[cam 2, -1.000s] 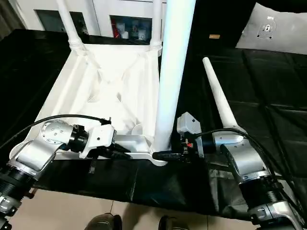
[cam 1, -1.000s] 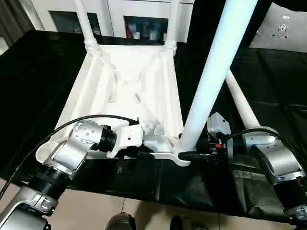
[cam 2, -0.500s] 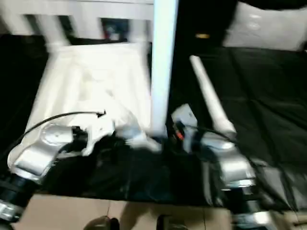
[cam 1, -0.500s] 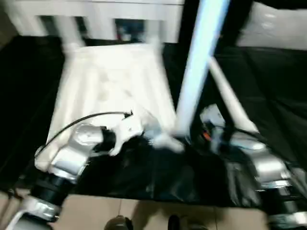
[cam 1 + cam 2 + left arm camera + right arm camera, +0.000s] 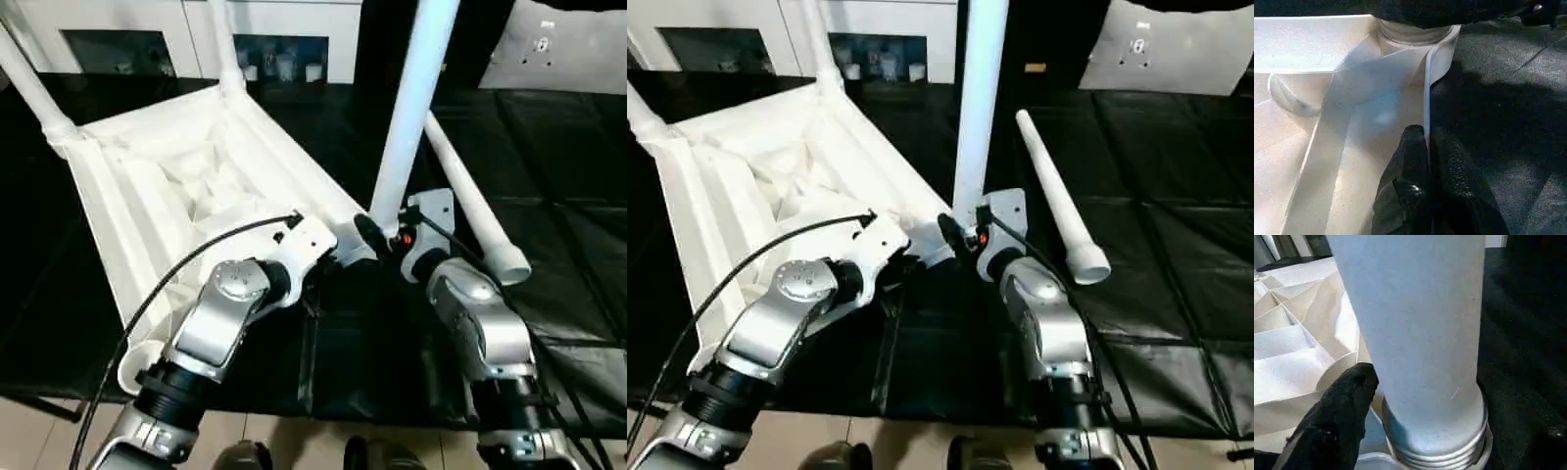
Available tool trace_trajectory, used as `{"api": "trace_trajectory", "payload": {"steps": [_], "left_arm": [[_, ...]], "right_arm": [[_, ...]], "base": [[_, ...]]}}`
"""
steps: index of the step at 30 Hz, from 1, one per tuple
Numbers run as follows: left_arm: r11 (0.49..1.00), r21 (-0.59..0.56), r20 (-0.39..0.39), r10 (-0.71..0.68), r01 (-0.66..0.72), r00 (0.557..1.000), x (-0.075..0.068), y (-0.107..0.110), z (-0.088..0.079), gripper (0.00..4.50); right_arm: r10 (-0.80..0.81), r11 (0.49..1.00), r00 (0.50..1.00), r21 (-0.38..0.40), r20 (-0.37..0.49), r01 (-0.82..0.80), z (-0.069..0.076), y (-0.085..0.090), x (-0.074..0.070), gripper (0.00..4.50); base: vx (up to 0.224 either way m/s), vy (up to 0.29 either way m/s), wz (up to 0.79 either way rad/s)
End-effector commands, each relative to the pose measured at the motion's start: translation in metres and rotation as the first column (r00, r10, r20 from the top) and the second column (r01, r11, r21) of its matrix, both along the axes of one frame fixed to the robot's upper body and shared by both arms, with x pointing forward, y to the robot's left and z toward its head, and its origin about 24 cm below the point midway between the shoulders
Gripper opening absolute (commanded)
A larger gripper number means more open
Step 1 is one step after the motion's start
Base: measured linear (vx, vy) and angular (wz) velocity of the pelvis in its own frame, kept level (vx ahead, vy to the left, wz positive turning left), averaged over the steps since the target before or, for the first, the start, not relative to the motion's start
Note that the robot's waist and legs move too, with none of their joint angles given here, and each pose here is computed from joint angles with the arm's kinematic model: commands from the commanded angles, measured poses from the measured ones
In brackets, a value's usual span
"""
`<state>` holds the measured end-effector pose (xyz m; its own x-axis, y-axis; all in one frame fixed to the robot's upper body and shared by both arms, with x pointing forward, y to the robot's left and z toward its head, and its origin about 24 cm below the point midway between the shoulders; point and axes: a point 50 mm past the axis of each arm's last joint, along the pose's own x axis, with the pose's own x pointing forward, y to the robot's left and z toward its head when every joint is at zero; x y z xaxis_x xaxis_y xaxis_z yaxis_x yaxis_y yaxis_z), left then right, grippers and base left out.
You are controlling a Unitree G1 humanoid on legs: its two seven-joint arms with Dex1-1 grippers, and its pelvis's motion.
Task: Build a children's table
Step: Rotate leg to tighten
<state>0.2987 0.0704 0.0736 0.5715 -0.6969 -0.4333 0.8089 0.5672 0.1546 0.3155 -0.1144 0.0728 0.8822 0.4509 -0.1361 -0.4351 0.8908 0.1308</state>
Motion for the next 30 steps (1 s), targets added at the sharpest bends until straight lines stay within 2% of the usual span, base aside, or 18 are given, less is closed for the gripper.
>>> {"api": "trace_trajectory", "payload": {"steps": [1,4,8,9,11,12,14,17,19,20,21,23,25,30], "left_arm": [[0.995,-0.016,0.095,-0.093,0.095,0.991,-0.001,-0.014,0.022,0.00],[0.994,0.000,0.090,-0.104,0.105,0.990,-0.001,-0.008,0.020,0.00],[0.995,0.048,0.081,-0.088,0.084,0.993,0.003,0.008,0.015,0.00],[0.995,0.048,0.081,-0.088,0.084,0.993,0.003,0.008,0.015,0.00],[0.997,0.058,0.091,-0.058,0.053,0.994,0.008,0.013,0.015,0.00],[0.997,0.061,0.095,-0.055,0.050,0.994,0.009,0.013,0.015,0.00],[0.998,0.058,0.104,-0.044,0.038,0.994,0.010,0.012,0.016,0.00],[0.999,0.040,0.109,-0.033,0.029,0.994,0.011,0.009,0.017,0.00],[1.000,0.005,0.111,0.001,-0.002,0.994,0.013,0.004,0.019,0.00],[0.999,-0.053,0.091,0.010,-0.005,0.996,0.012,0.002,0.022,0.00],[0.999,-0.053,0.091,0.010,-0.005,0.996,0.012,0.002,0.022,0.44],[0.995,-0.099,0.099,0.020,-0.010,0.995,0.012,0.001,0.027,0.55],[0.993,-0.116,0.110,0.009,0.004,0.994,0.011,0.004,0.031,0.73],[0.994,-0.109,0.124,0.011,0.003,0.992,0.004,0.020,0.036,1.04]], "right_arm": [[0.195,0.980,0.980,0.050,-0.035,-0.193,-0.009,0.030,-0.013,4.01],[0.200,0.979,0.980,0.046,-0.020,-0.199,-0.008,0.023,-0.014,4.28],[0.272,0.962,0.962,-0.014,0.029,-0.271,-0.005,-0.007,-0.023,4.43],[0.272,0.962,0.962,-0.014,0.029,-0.271,-0.005,-0.007,-0.023,4.43],[0.262,0.964,0.965,-0.058,0.024,-0.261,-0.005,-0.034,-0.026,4.43],[0.259,0.964,0.966,-0.066,0.025,-0.257,-0.004,-0.038,-0.027,4.43],[0.244,0.969,0.969,-0.045,0.032,-0.242,0.000,-0.050,-0.027,4.43],[0.264,0.964,0.963,-0.043,0.055,-0.262,0.006,-0.057,-0.030,4.43],[0.350,0.937,0.932,-0.019,0.091,-0.350,0.017,-0.059,-0.037,4.43],[0.383,0.922,0.917,0.014,0.110,-0.387,0.023,-0.059,-0.040,4.43],[0.383,0.922,0.917,0.014,0.110,-0.387,0.023,-0.059,-0.040,4.50],[0.440,0.891,0.886,0.051,0.147,-0.451,0.033,-0.056,-0.044,4.50],[0.482,0.855,0.851,0.099,0.208,-0.509,0.047,-0.047,-0.047,4.50],[0.509,0.832,0.827,0.109,0.240,-0.544,0.060,-0.033,-0.044,4.50]], "base": [[0.000,0.000,0.00],[0.000,0.000,0.00],[0.000,0.000,0.00],[0.000,0.000,0.00],[0.000,0.000,0.00],[0.000,0.000,0.00],[0.000,0.000,0.00],[0.000,0.000,0.00],[0.000,0.000,0.00],[0.000,0.000,0.00],[0.000,0.000,0.00],[0.000,0.000,0.00],[0.000,0.000,0.00],[0.000,0.000,0.00]]}}
